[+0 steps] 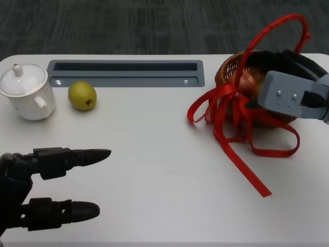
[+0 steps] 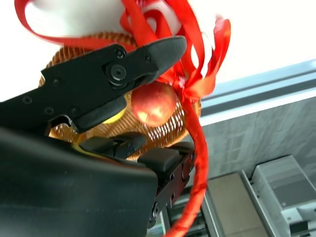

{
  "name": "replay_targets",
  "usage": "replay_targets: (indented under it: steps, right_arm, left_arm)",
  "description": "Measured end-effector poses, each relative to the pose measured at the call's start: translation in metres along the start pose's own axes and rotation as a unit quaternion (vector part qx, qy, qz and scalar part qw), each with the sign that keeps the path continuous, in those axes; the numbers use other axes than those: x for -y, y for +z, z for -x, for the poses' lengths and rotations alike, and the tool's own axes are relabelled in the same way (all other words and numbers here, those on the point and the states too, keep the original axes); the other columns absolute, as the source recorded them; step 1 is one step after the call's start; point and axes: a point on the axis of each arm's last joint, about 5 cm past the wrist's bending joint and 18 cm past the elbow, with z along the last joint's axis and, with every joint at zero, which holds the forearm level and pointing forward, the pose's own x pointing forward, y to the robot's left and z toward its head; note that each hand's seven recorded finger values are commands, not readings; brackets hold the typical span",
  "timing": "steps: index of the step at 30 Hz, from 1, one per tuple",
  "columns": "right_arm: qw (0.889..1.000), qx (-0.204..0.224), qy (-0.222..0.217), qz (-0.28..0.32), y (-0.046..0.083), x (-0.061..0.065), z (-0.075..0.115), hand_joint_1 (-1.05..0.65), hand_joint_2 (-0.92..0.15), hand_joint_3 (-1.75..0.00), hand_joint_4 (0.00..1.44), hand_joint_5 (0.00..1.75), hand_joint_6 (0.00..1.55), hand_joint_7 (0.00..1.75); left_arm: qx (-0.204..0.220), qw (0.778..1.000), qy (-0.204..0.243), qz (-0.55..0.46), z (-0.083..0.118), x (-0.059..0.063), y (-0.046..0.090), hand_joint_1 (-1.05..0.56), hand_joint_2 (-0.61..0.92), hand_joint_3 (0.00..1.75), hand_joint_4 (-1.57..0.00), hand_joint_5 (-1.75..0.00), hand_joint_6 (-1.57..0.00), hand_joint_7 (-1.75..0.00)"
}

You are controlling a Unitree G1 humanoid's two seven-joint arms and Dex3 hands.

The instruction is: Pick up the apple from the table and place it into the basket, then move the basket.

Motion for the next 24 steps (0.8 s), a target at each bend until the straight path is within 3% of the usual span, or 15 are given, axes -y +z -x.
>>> replay_targets:
  steps: [12,19,24]
  right_arm:
    - [0.998,0.02,0.003,-0.061,-0.034,-0.02,0.03,-0.8,-0.85,-0.01,0.53,0.02,0.45,0.01]
    - [0.996,0.025,-0.015,-0.079,-0.044,-0.027,0.042,-0.81,-0.87,-0.01,0.52,0.0,0.46,0.0]
    - [0.993,0.051,-0.026,-0.102,-0.051,-0.03,0.053,-0.8,-0.88,0.0,0.51,0.0,0.45,0.0]
  left_arm:
    - [0.013,1.0,-0.008,-0.002,-0.007,-0.004,0.0,-0.44,0.63,0.0,-0.95,-0.01,-0.89,-0.01]
    - [0.018,1.0,-0.015,0.002,-0.009,-0.003,0.0,-0.43,0.63,0.0,-0.95,0.0,-0.89,-0.01]
    - [0.02,1.0,-0.015,0.002,-0.008,-0.003,0.0,-0.45,0.64,0.0,-0.94,0.0,-0.88,0.0]
